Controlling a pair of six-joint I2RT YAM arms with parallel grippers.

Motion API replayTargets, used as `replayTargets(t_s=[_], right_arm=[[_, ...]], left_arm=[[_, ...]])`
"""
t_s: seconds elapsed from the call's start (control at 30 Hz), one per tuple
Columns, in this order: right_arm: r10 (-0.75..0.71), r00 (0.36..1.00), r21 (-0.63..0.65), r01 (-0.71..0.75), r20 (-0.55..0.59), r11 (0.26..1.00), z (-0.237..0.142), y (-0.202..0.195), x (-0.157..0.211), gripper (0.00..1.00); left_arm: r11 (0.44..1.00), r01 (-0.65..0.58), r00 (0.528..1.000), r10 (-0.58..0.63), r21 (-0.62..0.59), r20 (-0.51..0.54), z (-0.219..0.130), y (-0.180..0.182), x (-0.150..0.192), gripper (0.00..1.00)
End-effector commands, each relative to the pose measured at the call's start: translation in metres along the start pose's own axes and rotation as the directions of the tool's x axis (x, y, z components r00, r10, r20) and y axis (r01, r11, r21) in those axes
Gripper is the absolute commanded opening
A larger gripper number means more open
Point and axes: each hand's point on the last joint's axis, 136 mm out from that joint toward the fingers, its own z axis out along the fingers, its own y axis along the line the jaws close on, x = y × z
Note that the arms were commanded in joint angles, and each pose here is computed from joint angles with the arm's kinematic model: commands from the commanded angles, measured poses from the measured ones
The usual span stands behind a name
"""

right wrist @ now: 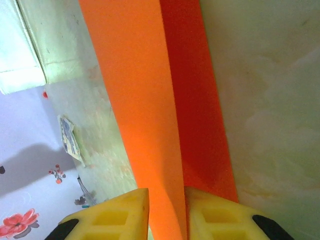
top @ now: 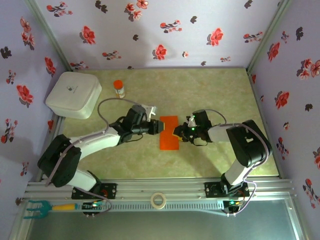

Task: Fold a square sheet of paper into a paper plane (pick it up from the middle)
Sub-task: Fold the triangle a second time at the center of the table.

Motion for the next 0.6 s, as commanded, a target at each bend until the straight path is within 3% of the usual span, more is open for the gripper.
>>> replayTargets(t_s=[0.0, 0.17, 0.3, 0.57], right_arm=[[-0.021, 1.000, -0.008, 0.020, -0.021, 1.000, 0.002, 0.003, -0.002, 0.25], [-0.018, 1.000, -0.003, 0.018, -0.022, 1.000, 0.001, 0.002, -0.003, 0.22], [-0.016, 1.000, 0.003, 0.016, -0.021, 1.000, 0.001, 0.002, -0.004, 0.21], [-0.016, 1.000, 0.003, 0.016, -0.013, 1.000, -0.001, 0.004, -0.007, 0.22]], left_arm=[[0.985, -0.169, 0.978, 0.171, -0.025, 0.118, -0.003, -0.011, -0.007, 0.32], [0.929, -0.364, 0.929, 0.367, -0.066, 0.042, 0.008, -0.019, 0.024, 0.38], [0.843, -0.533, 0.846, 0.529, -0.073, -0.075, 0.024, -0.029, 0.056, 0.43], [0.672, -0.732, 0.679, 0.705, -0.115, -0.204, 0.044, -0.035, 0.092, 0.53]])
